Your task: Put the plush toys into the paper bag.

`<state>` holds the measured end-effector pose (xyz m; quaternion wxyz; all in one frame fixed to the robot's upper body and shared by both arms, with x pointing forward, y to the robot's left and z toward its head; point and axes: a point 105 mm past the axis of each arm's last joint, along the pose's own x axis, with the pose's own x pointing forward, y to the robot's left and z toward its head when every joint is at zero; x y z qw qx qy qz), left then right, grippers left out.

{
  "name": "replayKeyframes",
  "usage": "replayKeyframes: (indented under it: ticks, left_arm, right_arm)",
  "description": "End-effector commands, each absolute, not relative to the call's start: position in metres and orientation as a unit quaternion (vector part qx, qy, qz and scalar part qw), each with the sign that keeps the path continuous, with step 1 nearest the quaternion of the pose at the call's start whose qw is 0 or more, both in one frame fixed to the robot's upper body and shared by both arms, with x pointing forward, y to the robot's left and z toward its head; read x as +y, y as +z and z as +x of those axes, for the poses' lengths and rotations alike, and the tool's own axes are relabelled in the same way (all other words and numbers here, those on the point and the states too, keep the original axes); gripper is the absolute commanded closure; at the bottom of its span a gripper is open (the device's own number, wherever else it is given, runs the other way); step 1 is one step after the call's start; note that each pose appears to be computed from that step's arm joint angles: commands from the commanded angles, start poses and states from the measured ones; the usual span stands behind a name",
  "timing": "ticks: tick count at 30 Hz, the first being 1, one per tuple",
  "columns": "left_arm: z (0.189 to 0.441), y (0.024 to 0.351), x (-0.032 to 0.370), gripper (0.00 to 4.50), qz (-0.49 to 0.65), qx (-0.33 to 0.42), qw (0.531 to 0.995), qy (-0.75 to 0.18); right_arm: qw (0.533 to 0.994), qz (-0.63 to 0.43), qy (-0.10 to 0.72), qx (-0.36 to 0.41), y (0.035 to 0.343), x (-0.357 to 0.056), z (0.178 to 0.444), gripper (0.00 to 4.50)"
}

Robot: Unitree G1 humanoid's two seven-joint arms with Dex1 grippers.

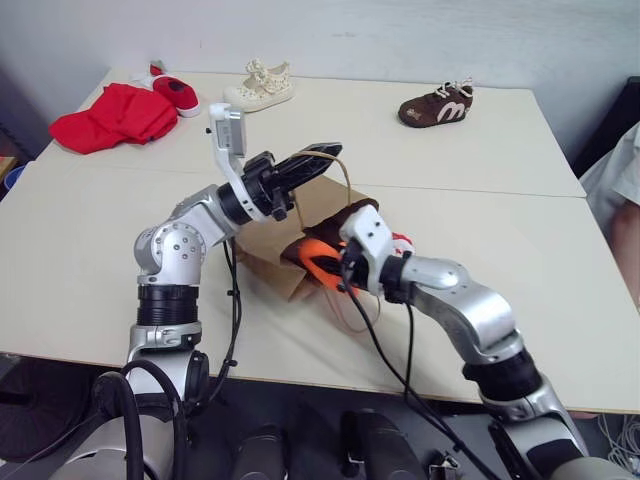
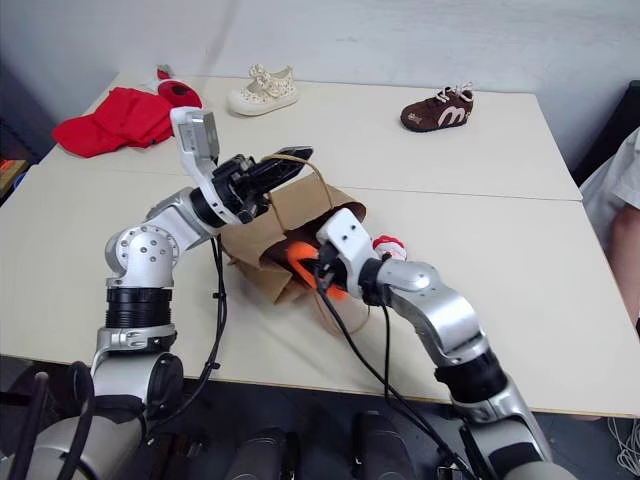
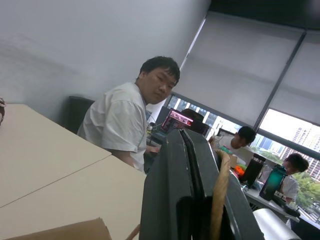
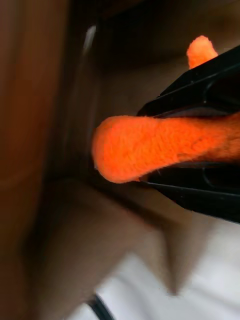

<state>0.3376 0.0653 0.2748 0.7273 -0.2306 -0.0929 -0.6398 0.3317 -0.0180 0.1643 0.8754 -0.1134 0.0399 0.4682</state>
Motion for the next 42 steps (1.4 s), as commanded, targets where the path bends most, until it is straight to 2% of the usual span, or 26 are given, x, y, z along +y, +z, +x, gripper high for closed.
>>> replayKeyframes:
  ticks: [1,8,11,13,14,19,22,23,26,28,31,36,39,42]
  left_arm:
    - [0.332,0.282,0.066,4.5,-0.224,-0.115,0.721,-0.646]
    - [0.333,0.278,0.064,4.5,-0.232,-0.119,0.72,-0.644]
    - [0.334,0.278,0.065,4.5,-0.232,-0.123,0.722,-0.64]
    - [0.334,0.277,0.066,4.5,-0.231,-0.125,0.724,-0.638]
    - [0.334,0.276,0.067,4.5,-0.231,-0.126,0.725,-0.636]
    - [0.334,0.274,0.072,4.5,-0.232,-0.127,0.73,-0.63]
    - [0.335,0.274,0.074,4.5,-0.232,-0.128,0.733,-0.627]
    - [0.335,0.274,0.074,4.5,-0.232,-0.129,0.733,-0.626]
    - [0.335,0.274,0.075,4.5,-0.232,-0.131,0.734,-0.625]
    - [0.336,0.275,0.075,4.5,-0.231,-0.133,0.735,-0.623]
    - [0.336,0.277,0.076,4.5,-0.232,-0.137,0.735,-0.622]
    - [0.336,0.279,0.077,4.5,-0.232,-0.138,0.734,-0.623]
    - [0.336,0.281,0.079,4.5,-0.238,-0.14,0.733,-0.622]
    - [0.338,0.283,0.08,4.5,-0.249,-0.143,0.73,-0.62]
  right_arm:
    - [0.877,-0.137,0.461,0.02,0.174,-0.013,0.343,4.04]
    - [0.843,-0.117,0.524,0.011,0.16,0.023,0.347,4.04]
    - [0.864,-0.095,0.493,0.026,0.144,0.015,0.36,4.04]
    - [0.859,-0.097,0.503,0.007,0.145,0.011,0.358,3.32]
    - [0.858,-0.095,0.504,-0.026,0.154,0.008,0.357,3.08]
    - [0.858,-0.023,0.502,-0.106,0.192,-0.013,0.347,1.21]
    - [0.833,0.026,0.532,-0.147,0.213,-0.024,0.329,0.15]
    - [0.822,0.046,0.545,-0.157,0.219,-0.03,0.321,0.03]
    - [0.802,0.064,0.576,-0.143,0.217,-0.047,0.303,0.03]
    - [0.81,0.054,0.572,-0.121,0.207,-0.07,0.292,0.03]
    - [0.851,0.029,0.511,-0.116,0.2,-0.112,0.286,0.03]
    - [0.919,-0.068,0.381,-0.075,0.162,-0.19,0.258,0.03]
    - [0.939,-0.091,0.329,-0.042,0.143,-0.217,0.243,0.03]
    - [0.948,-0.107,0.3,-0.024,0.131,-0.226,0.238,0.03]
